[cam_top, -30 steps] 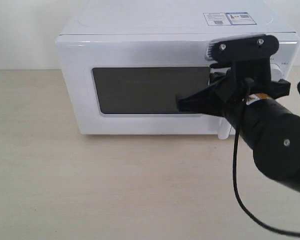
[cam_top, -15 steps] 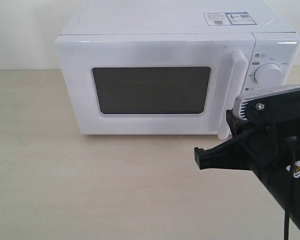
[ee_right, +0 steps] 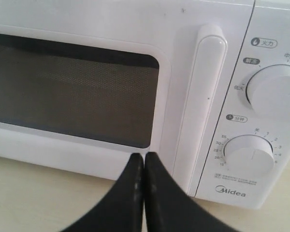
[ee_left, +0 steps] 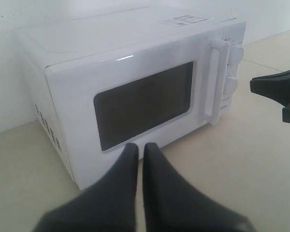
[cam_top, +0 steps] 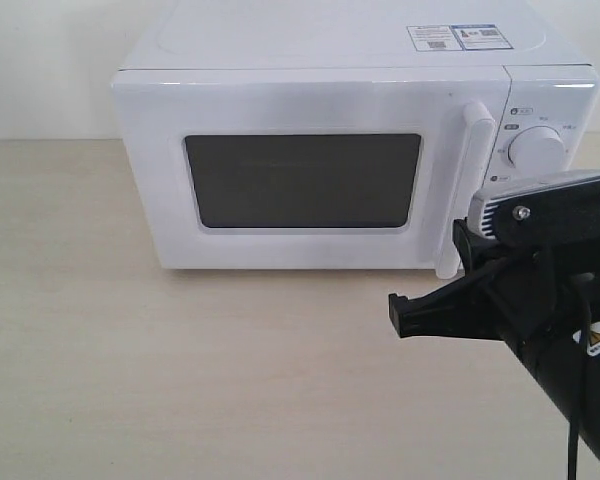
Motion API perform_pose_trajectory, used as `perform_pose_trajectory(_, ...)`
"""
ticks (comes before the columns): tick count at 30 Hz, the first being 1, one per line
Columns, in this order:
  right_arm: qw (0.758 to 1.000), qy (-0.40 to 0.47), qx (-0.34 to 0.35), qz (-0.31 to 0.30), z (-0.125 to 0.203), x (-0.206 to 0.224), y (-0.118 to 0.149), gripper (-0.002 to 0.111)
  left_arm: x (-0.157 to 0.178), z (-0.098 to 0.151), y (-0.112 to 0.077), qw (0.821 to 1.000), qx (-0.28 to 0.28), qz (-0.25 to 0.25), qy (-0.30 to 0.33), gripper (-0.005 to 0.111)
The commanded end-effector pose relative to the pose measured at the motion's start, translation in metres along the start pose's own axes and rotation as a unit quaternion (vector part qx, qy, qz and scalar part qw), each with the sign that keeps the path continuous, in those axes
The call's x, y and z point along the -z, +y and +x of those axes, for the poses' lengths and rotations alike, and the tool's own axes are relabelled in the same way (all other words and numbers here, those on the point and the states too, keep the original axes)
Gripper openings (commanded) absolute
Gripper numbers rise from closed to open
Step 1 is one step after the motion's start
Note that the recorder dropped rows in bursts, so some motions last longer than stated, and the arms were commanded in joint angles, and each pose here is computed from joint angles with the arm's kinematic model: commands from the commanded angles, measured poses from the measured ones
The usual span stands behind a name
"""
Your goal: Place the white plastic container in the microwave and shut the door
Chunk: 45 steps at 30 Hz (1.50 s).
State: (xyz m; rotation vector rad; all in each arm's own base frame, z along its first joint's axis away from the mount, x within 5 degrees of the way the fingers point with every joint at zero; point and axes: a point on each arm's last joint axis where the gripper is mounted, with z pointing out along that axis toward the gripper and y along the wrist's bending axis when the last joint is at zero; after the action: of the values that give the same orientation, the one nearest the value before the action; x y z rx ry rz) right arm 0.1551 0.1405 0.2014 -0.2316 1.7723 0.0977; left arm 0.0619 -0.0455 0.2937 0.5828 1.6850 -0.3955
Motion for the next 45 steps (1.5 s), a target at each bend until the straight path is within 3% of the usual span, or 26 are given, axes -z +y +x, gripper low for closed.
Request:
perform_pose_trajectory(1,1.0,-0.006,-0.002,0.005,-0.001,0.001,-0.002,0.0,0.0,0.002,0.0,1.0,0.004,0.001,0.003,0.004)
perform_pose_trajectory(6,1.0,-0.012,0.02,0.006,-0.004,0.003,-0.004,0.0,0.0,0.002,0.0,1.0,0.004,0.001,0.003,0.004)
perform_pose_trajectory(12,0.996,-0.074,-0.045,0.006,-0.033,0.021,-0.021,0.0,0.0,0.002,0.0,1.0,0.004,0.001,0.003,0.004)
perform_pose_trajectory(19,0.991,-0.079,-0.085,0.068,-0.051,0.047,-0.058,0.0,0.0,0.002,0.0,1.0,0.004,0.001,0.003,0.004)
perform_pose_trajectory(26,0.99,-0.064,-0.084,0.097,-0.049,0.055,-0.073,0.0,0.0,0.002,0.0,1.0,0.004,0.001,0.003,0.004)
perform_pose_trajectory(34,0.997,-0.013,-0.075,0.033,-0.047,0.054,-0.092,0.0,0.0,0.002,0.0,1.0,0.004,0.001,0.003,0.004)
perform_pose_trajectory(38,0.998,-0.043,-0.042,-0.002,-0.052,0.074,-0.106,0.0,0.0,0.002,0.0,1.0,0.004,0.001,0.003,0.004)
perform_pose_trajectory(45,0.988,-0.116,-0.047,0.089,-0.034,0.112,-0.124,0.0,0.0,0.002,0.0,1.0,0.004,0.001,0.003,0.004)
